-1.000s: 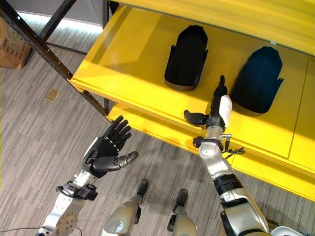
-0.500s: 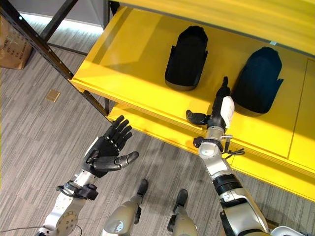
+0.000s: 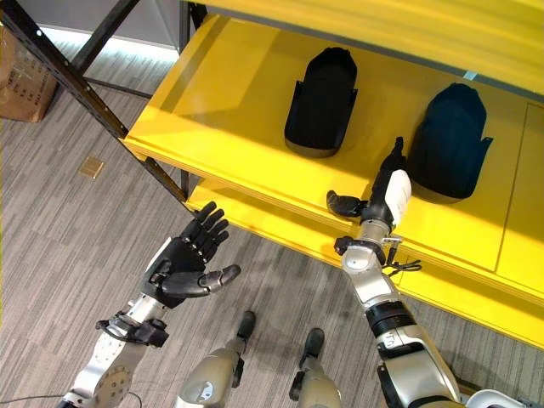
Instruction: Move parts from the plastic box to the shelf.
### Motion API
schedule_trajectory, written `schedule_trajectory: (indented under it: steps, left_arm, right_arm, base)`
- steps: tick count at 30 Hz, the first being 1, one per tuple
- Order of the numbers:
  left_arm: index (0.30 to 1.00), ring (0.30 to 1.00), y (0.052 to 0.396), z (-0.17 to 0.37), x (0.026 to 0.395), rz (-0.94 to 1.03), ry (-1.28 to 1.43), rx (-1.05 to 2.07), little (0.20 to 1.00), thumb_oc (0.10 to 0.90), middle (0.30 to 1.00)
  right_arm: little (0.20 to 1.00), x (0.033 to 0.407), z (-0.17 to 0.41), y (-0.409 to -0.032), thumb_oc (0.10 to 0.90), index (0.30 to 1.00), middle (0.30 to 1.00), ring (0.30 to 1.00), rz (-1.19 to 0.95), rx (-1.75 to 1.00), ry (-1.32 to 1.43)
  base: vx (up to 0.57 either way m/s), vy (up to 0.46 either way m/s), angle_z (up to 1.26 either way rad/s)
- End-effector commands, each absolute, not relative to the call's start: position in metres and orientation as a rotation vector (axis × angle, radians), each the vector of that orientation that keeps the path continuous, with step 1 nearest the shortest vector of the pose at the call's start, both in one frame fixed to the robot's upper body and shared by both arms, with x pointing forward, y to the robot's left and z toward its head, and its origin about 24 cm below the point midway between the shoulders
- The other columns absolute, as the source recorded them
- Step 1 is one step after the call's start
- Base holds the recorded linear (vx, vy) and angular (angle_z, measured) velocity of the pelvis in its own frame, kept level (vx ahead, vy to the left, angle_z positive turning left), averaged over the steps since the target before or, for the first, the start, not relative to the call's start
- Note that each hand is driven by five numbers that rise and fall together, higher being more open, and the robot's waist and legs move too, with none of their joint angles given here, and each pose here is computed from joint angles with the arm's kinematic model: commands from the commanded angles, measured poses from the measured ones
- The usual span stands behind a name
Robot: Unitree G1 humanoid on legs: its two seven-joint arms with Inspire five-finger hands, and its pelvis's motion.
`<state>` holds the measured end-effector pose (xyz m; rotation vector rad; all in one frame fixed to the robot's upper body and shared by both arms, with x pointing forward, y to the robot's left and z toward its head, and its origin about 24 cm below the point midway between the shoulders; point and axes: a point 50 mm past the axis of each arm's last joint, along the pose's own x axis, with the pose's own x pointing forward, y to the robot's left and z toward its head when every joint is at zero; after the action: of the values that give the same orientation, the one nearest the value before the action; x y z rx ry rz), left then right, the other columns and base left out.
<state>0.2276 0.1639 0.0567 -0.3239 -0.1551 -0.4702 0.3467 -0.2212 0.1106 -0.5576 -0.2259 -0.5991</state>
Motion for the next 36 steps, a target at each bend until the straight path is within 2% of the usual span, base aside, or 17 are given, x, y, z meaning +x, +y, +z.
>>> schedule_trajectory:
  steps: [1,10,15,16,23,30,33,34,36]
  left_arm:
    - [1.0,1.0,0.159,0.098,0.224,-0.527,-0.401,-0.351,1.0,0.9,1.0]
    - [1.0,1.0,0.158,0.095,0.222,-0.539,-0.393,-0.359,1.0,0.9,1.0]
    - [1.0,1.0,0.162,0.093,0.218,-0.537,-0.388,-0.395,1.0,0.9,1.0]
    - [1.0,1.0,0.163,0.094,0.216,-0.525,-0.404,-0.383,1.0,0.9,1.0]
    - [1.0,1.0,0.173,0.087,0.212,-0.443,-0.372,-0.348,1.0,0.9,1.0]
    - [1.0,1.0,0.176,0.088,0.207,-0.447,-0.394,-0.342,1.0,0.9,1.0]
    - [1.0,1.0,0.167,0.084,0.205,-0.557,-0.333,-0.33,1.0,0.9,1.0]
    - [1.0,1.0,0.161,0.081,0.202,-0.635,-0.306,-0.309,1.0,0.9,1.0]
    - [1.0,1.0,0.159,0.081,0.2,-0.668,-0.302,-0.315,1.0,0.9,1.0]
  right_arm:
    - [1.0,0.355,0.161,-0.229,0.9,1.0,1.0,1.0,-0.71,-0.569,-0.416]
    - [1.0,0.352,0.148,-0.228,0.9,1.0,1.0,1.0,-0.662,-0.571,-0.4]
    - [1.0,0.346,0.156,-0.193,0.9,1.0,1.0,1.0,-0.402,-0.532,-0.54]
    - [1.0,0.335,0.154,-0.175,0.9,1.0,1.0,1.0,-0.281,-0.509,-0.596]
    - [1.0,0.291,0.147,-0.126,0.9,1.0,1.0,1.0,0.033,-0.341,-0.71]
    - [1.0,0.257,0.151,-0.117,0.9,1.0,1.0,1.0,0.156,-0.117,-0.727]
    - [1.0,0.237,0.149,-0.12,0.9,1.0,1.0,1.0,0.211,-0.027,-0.69]
    - [1.0,0.233,0.145,-0.125,0.9,1.0,1.0,1.0,0.214,-0.039,-0.663]
    - [1.0,0.229,0.141,-0.13,0.9,1.0,1.0,1.0,0.211,-0.058,-0.64]
  base:
    - [0.0,0.0,0.0]
    - [0.04,0.003,0.01]
    - [0.06,0.033,0.0]
    - [0.07,0.043,-0.01]
    - [0.06,0.037,-0.01]
    - [0.0,0.088,-0.01]
    - [0.02,0.183,-0.11]
    - [0.03,0.226,-0.31]
    - [0.03,0.175,-0.44]
